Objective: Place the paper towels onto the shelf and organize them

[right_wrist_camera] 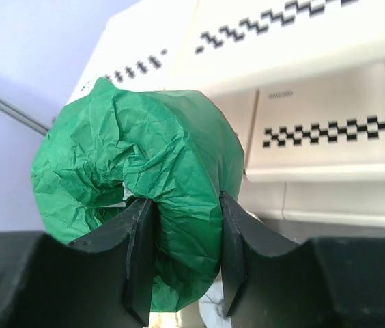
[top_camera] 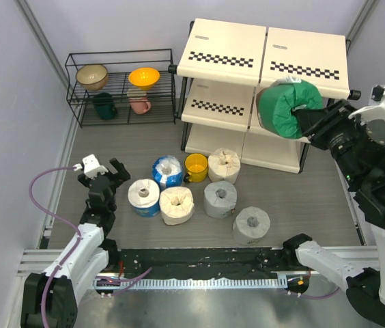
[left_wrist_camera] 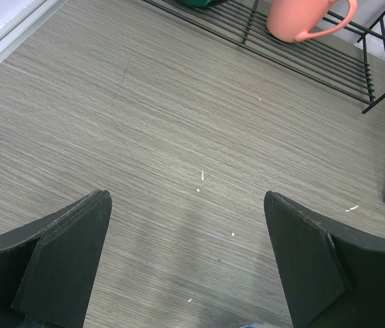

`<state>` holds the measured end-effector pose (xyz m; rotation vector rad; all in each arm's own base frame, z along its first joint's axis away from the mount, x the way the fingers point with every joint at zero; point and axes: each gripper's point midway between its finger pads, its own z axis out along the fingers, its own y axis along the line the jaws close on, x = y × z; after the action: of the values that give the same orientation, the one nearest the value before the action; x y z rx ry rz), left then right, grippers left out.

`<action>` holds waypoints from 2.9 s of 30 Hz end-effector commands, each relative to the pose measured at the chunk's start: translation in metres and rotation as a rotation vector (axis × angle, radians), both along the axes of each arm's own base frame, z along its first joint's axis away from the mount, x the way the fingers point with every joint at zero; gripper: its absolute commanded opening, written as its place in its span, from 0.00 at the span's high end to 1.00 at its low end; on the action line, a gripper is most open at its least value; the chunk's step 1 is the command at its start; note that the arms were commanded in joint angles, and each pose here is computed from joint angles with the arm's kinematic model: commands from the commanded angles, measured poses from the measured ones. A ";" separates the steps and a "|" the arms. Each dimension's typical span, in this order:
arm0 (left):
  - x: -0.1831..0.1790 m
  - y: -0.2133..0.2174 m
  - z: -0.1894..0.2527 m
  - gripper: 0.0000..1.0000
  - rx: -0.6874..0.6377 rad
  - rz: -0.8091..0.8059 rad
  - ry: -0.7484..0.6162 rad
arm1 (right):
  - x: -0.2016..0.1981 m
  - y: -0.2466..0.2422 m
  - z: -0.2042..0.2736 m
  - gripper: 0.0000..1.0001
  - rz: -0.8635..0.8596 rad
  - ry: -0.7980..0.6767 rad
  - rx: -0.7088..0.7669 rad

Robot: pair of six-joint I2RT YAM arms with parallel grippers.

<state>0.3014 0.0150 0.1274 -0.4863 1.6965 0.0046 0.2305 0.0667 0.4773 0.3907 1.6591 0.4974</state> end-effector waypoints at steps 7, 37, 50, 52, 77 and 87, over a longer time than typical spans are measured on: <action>0.009 0.001 0.027 0.00 -0.001 0.010 -0.073 | 0.014 -0.011 0.096 0.75 -0.077 -0.226 0.019; 0.008 0.002 0.027 0.00 -0.006 0.015 -0.082 | 0.169 0.084 0.145 0.76 0.074 -0.379 -0.056; 0.011 -0.001 0.028 0.00 -0.017 0.003 -0.087 | 0.194 0.106 0.124 0.76 0.129 -0.346 -0.049; 0.010 -0.001 0.028 0.00 -0.017 0.001 -0.089 | 0.195 0.106 0.122 0.76 0.132 -0.341 -0.054; 0.010 0.002 0.026 0.00 -0.020 0.021 -0.080 | 0.220 0.118 0.097 0.52 0.138 -0.293 -0.062; 0.010 0.002 0.027 0.00 -0.022 0.023 -0.082 | 0.214 0.113 0.111 0.41 0.123 -0.333 -0.060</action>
<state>0.3035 0.0151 0.1284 -0.4929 1.6918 0.0031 0.4602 0.1844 0.5514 0.1553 1.4870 0.5399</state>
